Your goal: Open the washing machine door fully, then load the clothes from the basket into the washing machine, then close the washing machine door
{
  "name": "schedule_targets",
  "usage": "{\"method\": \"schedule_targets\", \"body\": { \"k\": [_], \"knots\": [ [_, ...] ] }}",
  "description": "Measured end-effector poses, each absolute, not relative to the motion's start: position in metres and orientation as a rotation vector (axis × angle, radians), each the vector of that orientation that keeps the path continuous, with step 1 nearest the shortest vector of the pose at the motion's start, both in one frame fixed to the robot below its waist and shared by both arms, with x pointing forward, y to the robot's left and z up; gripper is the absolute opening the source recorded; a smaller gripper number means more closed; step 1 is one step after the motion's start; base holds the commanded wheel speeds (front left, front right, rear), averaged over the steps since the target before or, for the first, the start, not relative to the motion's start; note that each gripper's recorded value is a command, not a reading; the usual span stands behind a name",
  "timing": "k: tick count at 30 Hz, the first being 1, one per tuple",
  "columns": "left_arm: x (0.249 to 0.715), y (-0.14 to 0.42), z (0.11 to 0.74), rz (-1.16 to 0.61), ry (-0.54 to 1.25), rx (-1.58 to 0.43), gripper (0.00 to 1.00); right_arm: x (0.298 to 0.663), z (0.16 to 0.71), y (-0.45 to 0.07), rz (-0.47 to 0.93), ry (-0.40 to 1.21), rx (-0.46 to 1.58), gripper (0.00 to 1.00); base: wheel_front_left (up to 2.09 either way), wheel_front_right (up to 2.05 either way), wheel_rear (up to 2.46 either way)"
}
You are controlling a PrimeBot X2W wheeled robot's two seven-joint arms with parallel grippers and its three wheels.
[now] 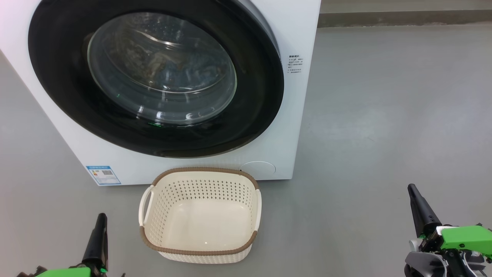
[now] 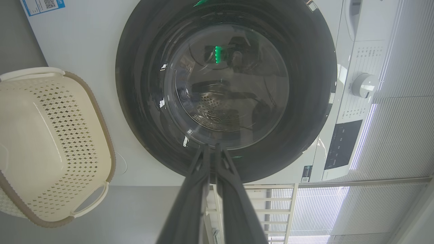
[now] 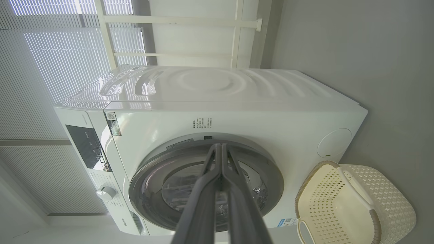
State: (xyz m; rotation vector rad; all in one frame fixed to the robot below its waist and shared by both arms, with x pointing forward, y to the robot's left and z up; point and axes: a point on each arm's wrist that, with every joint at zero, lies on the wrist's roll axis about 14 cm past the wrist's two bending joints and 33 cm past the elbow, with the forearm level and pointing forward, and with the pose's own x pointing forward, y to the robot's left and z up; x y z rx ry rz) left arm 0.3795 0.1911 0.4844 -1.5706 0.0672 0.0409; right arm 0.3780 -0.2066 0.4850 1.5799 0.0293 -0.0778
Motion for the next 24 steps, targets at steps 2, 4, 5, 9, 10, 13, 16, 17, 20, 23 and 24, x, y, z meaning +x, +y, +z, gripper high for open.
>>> {"method": "schedule_targets", "body": {
  "k": [2, 4, 5, 9, 10, 13, 16, 17, 20, 23, 24],
  "knots": [
    [0.3795, 0.1911, 0.4844, 0.041, 0.067, -1.571, 0.0, 0.3779, 0.485, -0.2065, -0.078, 0.029, 1.58, 0.0, 0.0, 0.0, 0.0],
    [0.3795, 0.1911, 0.4844, 0.041, 0.067, -1.571, 0.0, 0.3779, 0.485, -0.2065, -0.078, 0.029, 1.581, 0.0, 0.0, 0.0, 0.0],
    [0.3795, 0.1911, 0.4844, 0.041, 0.067, -1.571, 0.0, 0.3779, 0.4849, -0.2064, -0.078, 0.029, 1.581, 0.0, 0.0, 0.0, 0.0],
    [0.3795, 0.1911, 0.4844, 0.041, 0.067, -1.571, 0.0, 0.3779, 0.4849, -0.2065, -0.078, 0.029, 1.581, 0.0, 0.0, 0.0, 0.0],
    [0.3795, 0.1911, 0.4843, 0.041, 0.067, -1.571, 0.0, 0.3779, 0.4849, -0.2065, -0.078, 0.029, 1.581, 0.0, 0.0, 0.0, 0.0],
    [0.3795, 0.1911, 0.4844, 0.041, 0.067, -1.571, 0.0, 0.3779, 0.4849, -0.2065, -0.078, 0.029, 1.581, 0.0, 0.0, 0.0, 0.0],
    [0.3795, 0.1911, 0.4844, 0.041, 0.067, -1.571, 0.0, 0.3779, 0.4849, -0.2063, -0.077, 0.03, 1.581, 0.0, 0.0, 0.0, 0.0],
    [0.3795, 0.1911, 0.4844, 0.041, 0.067, -1.571, 0.0, 0.3779, 0.485, -0.2059, -0.075, 0.032, 1.581, 0.0, 0.0, 0.0, 0.0],
    [0.3795, 0.191, 0.4844, 0.041, 0.067, -1.571, 0.0, 0.3779, 0.4849, -0.2056, -0.073, 0.034, 1.582, 0.0, 0.0, 0.0, 0.0],
    [0.3795, 0.191, 0.4844, 0.041, 0.067, -1.571, 0.0, 0.3779, 0.4849, -0.2057, -0.073, 0.034, 1.582, 0.0, 0.0, 0.0, 0.0],
    [0.3795, 0.191, 0.4844, 0.041, 0.067, -1.571, 0.0, 0.3779, 0.4849, -0.2057, -0.073, 0.034, 1.582, 0.0, 0.0, 0.0, 0.0]
  ]
}}
